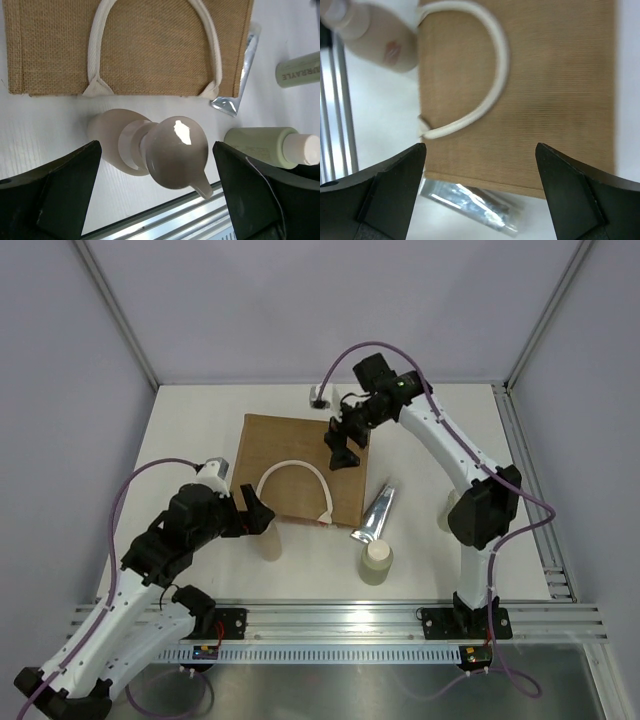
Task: Place the personal care products into the canvas bag
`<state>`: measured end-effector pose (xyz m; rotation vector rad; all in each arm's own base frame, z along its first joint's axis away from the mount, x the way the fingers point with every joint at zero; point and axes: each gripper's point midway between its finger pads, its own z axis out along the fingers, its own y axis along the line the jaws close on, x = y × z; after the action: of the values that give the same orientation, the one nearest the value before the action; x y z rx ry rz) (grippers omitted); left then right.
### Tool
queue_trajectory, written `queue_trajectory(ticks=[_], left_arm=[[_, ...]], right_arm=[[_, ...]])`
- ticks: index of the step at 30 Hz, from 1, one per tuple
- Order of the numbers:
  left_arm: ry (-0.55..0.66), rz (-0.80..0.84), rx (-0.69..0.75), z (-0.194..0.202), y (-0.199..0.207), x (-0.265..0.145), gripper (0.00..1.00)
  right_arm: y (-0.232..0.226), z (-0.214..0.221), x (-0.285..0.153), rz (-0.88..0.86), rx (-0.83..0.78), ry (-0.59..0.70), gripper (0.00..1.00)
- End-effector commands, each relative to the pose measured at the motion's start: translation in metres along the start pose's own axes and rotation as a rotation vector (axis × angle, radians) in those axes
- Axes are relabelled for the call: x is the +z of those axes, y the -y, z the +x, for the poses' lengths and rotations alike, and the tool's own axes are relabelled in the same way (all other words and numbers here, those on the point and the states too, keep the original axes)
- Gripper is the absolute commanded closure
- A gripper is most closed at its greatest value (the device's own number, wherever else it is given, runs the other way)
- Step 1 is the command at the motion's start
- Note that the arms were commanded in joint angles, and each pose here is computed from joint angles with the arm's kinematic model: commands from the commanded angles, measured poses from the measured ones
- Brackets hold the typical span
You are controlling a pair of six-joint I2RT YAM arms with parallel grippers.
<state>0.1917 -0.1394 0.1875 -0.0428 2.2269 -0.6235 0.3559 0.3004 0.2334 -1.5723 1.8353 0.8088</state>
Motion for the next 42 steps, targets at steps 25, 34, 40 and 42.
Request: queue_trajectory(ticks=[25, 34, 40, 42], left_arm=[[0.445, -0.039, -0.036, -0.059, -0.020, -0.097, 0.01], [0.455, -0.016, -0.035, -0.059, -0.018, -0.099, 0.01], [0.453, -0.002, -0.037, -0.058, -0.016, -0.100, 0.01], [0.450, 0.000, -0.040, -0.056, -0.016, -0.098, 0.01]], right_arm=[[-0.055, 0.036, 0.129, 0.630, -0.115, -0.084, 0.05], [-0.141, 0.012, 0.099, 0.200, -0.108, -0.037, 0.01], [-0.085, 0.059, 0.122, 0.480, -0.069, -0.174, 0.01], [-0.079, 0.068, 0.129, 0.509, -0.060, -0.183, 0.00]])
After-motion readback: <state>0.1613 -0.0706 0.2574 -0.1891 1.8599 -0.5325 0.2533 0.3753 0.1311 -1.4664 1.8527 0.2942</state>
